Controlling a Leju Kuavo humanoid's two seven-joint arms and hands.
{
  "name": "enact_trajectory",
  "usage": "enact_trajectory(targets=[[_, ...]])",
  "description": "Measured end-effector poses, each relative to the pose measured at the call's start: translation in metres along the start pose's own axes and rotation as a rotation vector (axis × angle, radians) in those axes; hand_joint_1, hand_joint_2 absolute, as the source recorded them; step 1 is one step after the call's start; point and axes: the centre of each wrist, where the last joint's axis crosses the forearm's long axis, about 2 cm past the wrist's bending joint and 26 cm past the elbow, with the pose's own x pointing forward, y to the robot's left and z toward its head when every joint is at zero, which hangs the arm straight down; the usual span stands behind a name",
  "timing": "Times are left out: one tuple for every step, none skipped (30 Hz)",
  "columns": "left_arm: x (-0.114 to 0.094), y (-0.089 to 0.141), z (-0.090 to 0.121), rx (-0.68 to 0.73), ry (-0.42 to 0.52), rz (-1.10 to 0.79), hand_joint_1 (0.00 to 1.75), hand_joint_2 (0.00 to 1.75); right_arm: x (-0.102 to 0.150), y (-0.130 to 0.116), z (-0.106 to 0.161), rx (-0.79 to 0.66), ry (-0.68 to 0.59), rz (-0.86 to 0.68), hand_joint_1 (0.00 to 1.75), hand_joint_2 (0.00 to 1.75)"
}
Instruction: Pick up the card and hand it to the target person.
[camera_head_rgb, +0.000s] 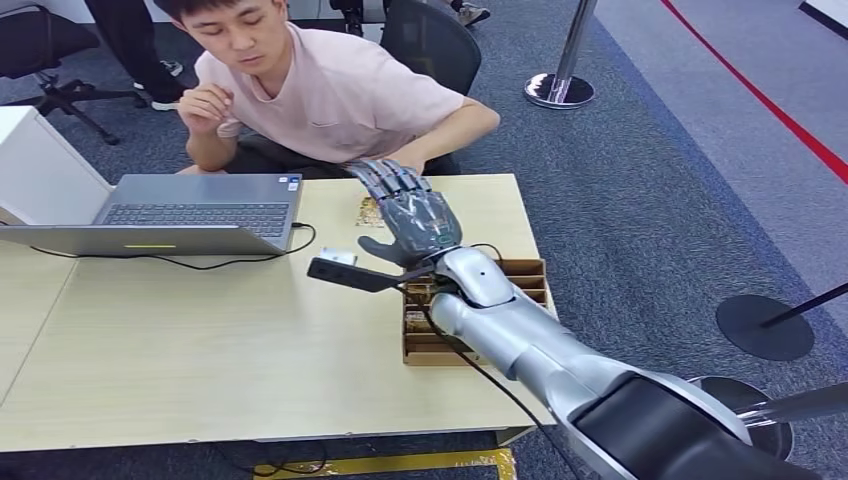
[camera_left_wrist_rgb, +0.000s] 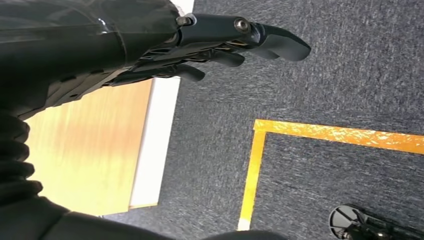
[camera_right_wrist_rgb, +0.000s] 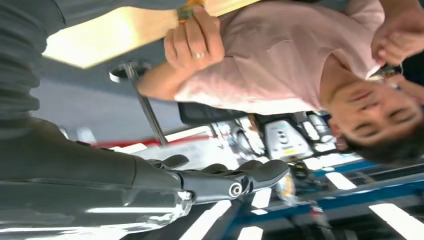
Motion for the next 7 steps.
enact_trajectory(targets=[[0.0, 0.0, 0.0, 0.0, 0.001, 0.001, 0.0, 0.0, -0.003, -0.003, -0.002, -0.021, 0.028, -0.064, 0.0, 1.75], [0.0, 0.0, 0.0, 0.001, 0.003, 0.003, 0.0, 0.0, -0.007, -0.007, -0.004, -0.045, 0.058, -0.133, 0.0, 1.75], [0.0, 0.0, 0.0, 0.001, 0.004, 0.004, 0.0, 0.0, -0.011, -0.012, -0.006, -0.074, 0.09, -0.205, 0.0, 1.75], [0.0, 0.0, 0.0, 0.002, 0.006, 0.005, 0.0, 0.0, -0.016, -0.017, -0.008, -0.102, 0.122, -0.277, 0.0, 1.75], [0.0, 0.0, 0.0, 0.003, 0.008, 0.007, 0.0, 0.0, -0.021, -0.023, -0.01, -0.134, 0.155, -0.353, 0.0, 1.75], [0.0, 0.0, 0.0, 0.004, 0.01, 0.009, 0.0, 0.0, -0.026, -0.029, -0.012, -0.167, 0.19, -0.431, 0.0, 1.75], [0.0, 0.0, 0.0, 0.005, 0.011, 0.011, 0.0, 0.0, -0.029, -0.032, -0.013, -0.183, 0.205, -0.468, 0.0, 1.75]])
